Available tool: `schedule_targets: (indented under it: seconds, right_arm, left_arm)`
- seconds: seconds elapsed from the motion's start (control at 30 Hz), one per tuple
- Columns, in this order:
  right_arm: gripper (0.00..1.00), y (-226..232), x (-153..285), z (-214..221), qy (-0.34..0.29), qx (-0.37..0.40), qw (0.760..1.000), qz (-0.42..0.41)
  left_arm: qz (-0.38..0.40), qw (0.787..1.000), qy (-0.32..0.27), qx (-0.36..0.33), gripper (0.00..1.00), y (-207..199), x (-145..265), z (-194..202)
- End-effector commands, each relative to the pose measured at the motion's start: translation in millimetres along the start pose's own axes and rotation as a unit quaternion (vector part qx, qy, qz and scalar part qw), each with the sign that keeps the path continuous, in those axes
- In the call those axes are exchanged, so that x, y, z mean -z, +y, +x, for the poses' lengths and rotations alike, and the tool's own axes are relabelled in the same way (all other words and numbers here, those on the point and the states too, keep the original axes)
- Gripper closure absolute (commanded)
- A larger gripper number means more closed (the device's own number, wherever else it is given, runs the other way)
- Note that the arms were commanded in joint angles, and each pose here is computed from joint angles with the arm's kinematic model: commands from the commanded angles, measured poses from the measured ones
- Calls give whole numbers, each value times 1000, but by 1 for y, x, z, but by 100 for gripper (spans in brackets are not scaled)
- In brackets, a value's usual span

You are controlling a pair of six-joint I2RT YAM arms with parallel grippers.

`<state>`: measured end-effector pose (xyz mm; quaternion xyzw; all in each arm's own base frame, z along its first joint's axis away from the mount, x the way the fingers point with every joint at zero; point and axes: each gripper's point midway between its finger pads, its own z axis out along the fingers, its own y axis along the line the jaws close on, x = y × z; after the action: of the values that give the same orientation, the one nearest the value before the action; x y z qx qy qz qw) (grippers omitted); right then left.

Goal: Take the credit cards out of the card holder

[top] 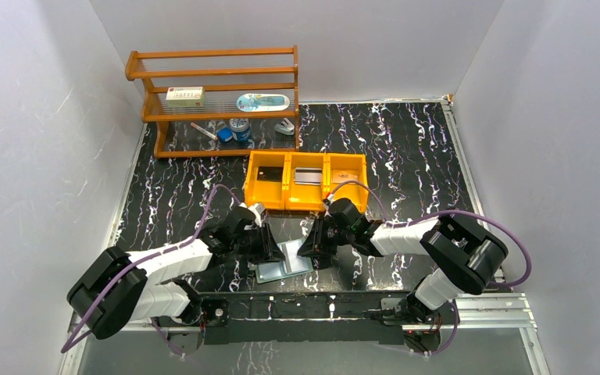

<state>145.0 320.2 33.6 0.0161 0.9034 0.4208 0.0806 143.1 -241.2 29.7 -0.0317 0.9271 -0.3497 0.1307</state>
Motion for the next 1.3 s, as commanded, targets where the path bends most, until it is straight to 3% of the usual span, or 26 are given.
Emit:
schedule_targets:
  seconds: [0.0,0.2,0.33,0.6,0.87,1.1,1.27]
  right_arm:
    - [73,-32,-3,11,13,-7,998,60]
    - [73,-32,-3,13,14,-11,998,57]
    - [73,-32,-3,13,14,-11,998,56]
    - [73,-32,-4,13,15,-14,998,57]
    - [74,-33,-4,13,11,-16,998,62]
    - [74,-34,-7,13,15,-16,998,62]
    - [74,-34,-7,14,15,-16,998,63]
  left_arm:
    - [16,1000,2,1,74,-3,-1,4]
    - [20,1000,6,6,82,0,-5,7]
    - [25,1000,3,7,82,-2,-6,7]
    - [11,1000,-13,1,71,-3,2,-1]
    - [-7,998,-51,-20,66,-10,22,-18]
    - [41,999,-19,-15,66,-24,11,-8]
    - [28,1000,-12,3,70,-9,2,-1]
